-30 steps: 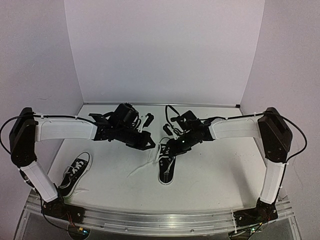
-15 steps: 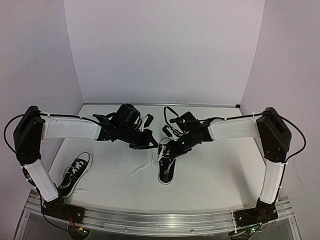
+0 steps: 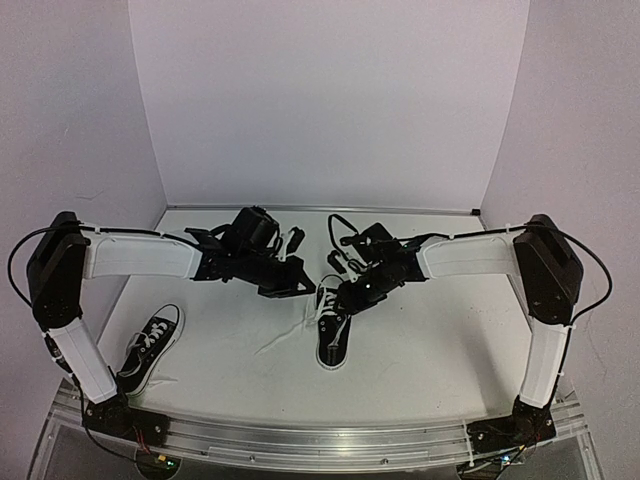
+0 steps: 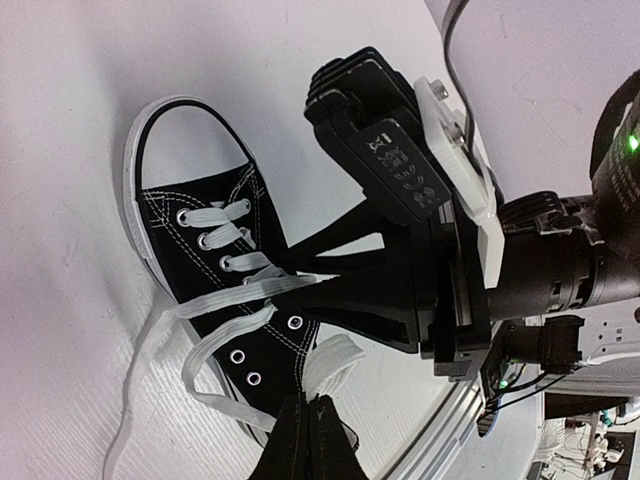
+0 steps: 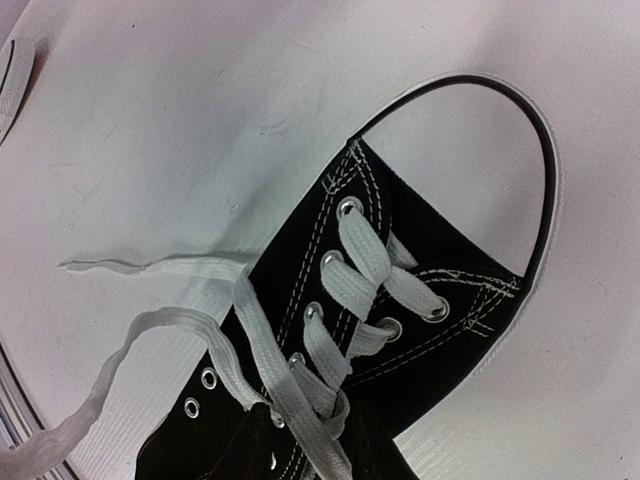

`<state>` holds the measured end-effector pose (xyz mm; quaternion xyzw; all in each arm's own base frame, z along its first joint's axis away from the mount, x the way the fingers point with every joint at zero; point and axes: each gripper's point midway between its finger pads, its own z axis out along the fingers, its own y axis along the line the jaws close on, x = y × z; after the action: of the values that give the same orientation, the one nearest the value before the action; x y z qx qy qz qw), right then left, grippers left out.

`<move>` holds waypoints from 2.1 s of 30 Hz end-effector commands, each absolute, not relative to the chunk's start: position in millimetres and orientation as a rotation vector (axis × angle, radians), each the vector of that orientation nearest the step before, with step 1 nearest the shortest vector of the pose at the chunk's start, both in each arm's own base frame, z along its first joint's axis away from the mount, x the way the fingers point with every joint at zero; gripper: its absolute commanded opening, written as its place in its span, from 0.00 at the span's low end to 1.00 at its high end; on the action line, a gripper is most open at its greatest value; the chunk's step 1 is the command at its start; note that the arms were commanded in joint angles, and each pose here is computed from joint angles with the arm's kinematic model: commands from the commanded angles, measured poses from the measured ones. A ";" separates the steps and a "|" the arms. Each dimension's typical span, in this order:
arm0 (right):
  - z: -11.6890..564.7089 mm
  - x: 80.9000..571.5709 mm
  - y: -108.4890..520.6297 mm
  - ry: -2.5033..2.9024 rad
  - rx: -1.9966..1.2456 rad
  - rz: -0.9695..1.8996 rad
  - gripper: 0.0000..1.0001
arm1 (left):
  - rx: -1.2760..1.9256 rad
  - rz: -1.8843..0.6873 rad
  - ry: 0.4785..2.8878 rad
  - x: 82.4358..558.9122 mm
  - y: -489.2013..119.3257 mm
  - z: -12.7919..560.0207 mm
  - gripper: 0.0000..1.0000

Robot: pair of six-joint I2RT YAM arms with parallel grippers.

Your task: Tie the shoes

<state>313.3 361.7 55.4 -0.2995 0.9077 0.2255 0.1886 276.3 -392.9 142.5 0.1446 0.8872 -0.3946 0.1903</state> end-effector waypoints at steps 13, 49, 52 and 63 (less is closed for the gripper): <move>101.1 312.2 367.8 2.450 -0.864 0.701 0.01 | 0.051 -1.182 2.488 315.1 -403.4 163.9 0.00; 106.6 293.7 374.5 2.383 -0.933 0.779 0.02 | -0.323 -1.238 2.495 359.7 -436.1 104.6 0.00; 106.6 295.3 372.9 2.384 -0.924 0.765 0.03 | -0.277 -1.253 2.527 349.5 -435.4 100.0 0.00; 106.5 304.9 367.0 2.397 -0.864 0.720 0.05 | -0.168 -1.432 2.642 296.6 -441.8 93.4 0.00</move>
<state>297.2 366.7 84.5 -0.3234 0.8852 0.2590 0.2116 317.8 -432.6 71.1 -0.0835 0.8912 -0.4362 0.0923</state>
